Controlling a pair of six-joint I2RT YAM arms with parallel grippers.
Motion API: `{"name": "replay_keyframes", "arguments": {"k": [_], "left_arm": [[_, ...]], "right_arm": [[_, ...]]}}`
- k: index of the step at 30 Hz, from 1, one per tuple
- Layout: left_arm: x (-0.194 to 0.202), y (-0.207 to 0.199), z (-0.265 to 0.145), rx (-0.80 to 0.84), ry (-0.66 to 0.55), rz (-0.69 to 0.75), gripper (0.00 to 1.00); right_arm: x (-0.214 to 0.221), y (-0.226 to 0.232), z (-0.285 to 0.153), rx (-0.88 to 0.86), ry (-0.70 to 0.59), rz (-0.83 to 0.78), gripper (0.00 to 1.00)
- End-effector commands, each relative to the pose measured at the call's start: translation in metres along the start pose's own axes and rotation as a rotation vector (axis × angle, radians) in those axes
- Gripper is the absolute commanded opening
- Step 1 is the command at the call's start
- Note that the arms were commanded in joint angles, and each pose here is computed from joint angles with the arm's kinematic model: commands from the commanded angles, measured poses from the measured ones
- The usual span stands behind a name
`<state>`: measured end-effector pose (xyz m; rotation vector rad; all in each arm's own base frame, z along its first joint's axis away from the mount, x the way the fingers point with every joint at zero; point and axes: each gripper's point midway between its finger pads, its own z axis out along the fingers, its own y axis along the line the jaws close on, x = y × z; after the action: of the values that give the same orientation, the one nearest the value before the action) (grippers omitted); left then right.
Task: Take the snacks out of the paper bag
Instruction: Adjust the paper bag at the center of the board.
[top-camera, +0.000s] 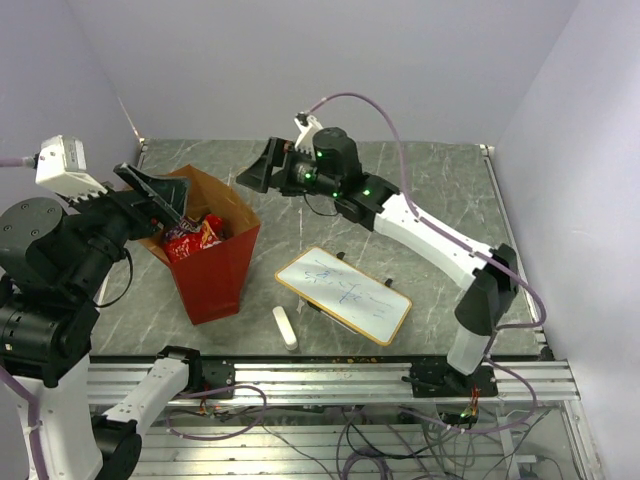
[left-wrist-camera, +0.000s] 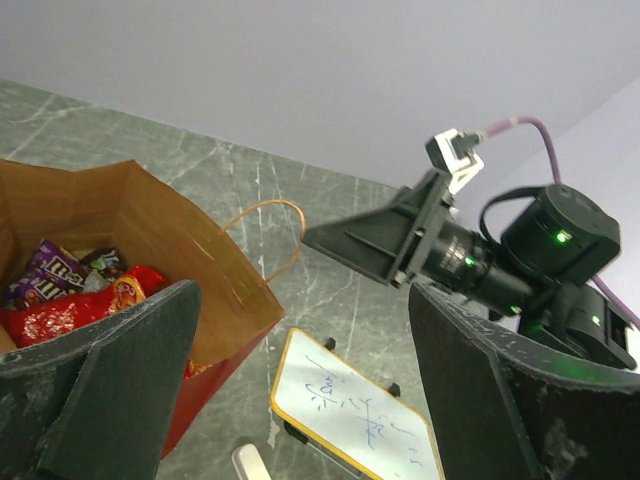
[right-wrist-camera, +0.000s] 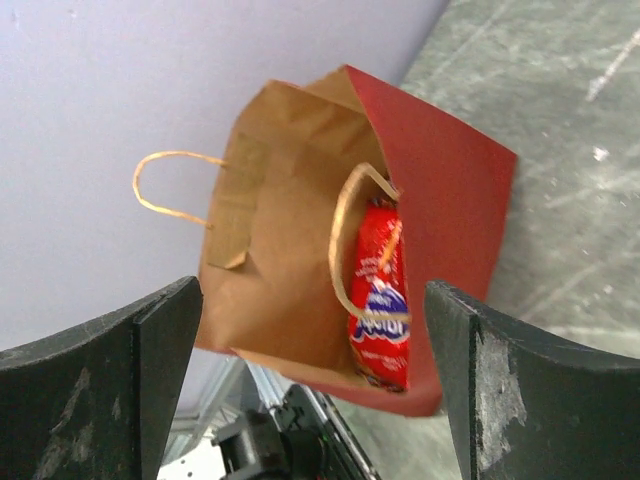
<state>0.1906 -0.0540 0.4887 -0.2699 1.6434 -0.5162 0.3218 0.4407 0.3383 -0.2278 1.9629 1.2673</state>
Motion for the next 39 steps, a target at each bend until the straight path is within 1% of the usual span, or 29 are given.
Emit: {"name": "replay_keyframes", "arguments": {"k": [1,4,5,8,9,12,14,17,19,22,23,25,30,34,39], "left_arm": [[0.009,-0.010,-0.007,0.058,0.042,-0.029,0.95],[0.016,-0.011,-0.007,0.071,0.066,-0.036,0.95],[0.018,-0.011,-0.007,0.074,0.071,-0.035,0.95],[0.018,-0.010,-0.006,0.069,0.075,-0.028,0.95],[0.018,-0.010,-0.006,0.067,0.075,-0.024,0.95],[0.015,-0.011,-0.005,0.071,0.075,-0.009,0.96],[0.014,-0.012,-0.003,0.072,0.074,0.000,0.96],[0.013,-0.013,0.001,0.076,0.081,0.012,0.96],[0.014,-0.013,0.005,0.077,0.089,0.019,0.96],[0.016,-0.013,0.010,0.079,0.099,0.020,0.96],[0.017,-0.012,0.012,0.077,0.101,0.017,0.96],[0.019,-0.011,0.017,0.071,0.107,0.012,0.96],[0.018,-0.008,0.030,0.049,0.118,0.020,0.96],[0.013,-0.008,0.038,0.040,0.125,0.045,0.96],[0.012,-0.005,0.050,0.023,0.115,0.028,0.96]], "right_arm": [[-0.016,0.025,0.021,-0.072,-0.031,0.011,0.90],[-0.014,0.025,0.036,-0.064,0.004,0.030,0.80],[-0.013,0.025,0.040,-0.061,0.013,0.037,0.75],[-0.010,0.026,0.046,-0.071,0.023,0.055,0.56],[-0.010,0.026,0.047,-0.073,0.023,0.062,0.53],[-0.011,0.030,0.049,-0.089,0.025,0.085,0.40],[-0.008,0.032,0.051,-0.097,0.036,0.101,0.36],[-0.006,0.034,0.053,-0.099,0.044,0.111,0.36],[-0.006,0.034,0.055,-0.098,0.039,0.116,0.31],[-0.010,0.033,0.059,-0.086,0.018,0.121,0.12],[-0.013,0.032,0.059,-0.079,0.007,0.119,0.06],[-0.022,0.031,0.059,-0.066,-0.029,0.111,0.00],[-0.044,0.022,0.062,-0.031,-0.125,0.086,0.00],[-0.072,0.014,0.060,-0.006,-0.212,0.067,0.00],[-0.102,-0.010,0.053,0.022,-0.270,0.060,0.00]]}}
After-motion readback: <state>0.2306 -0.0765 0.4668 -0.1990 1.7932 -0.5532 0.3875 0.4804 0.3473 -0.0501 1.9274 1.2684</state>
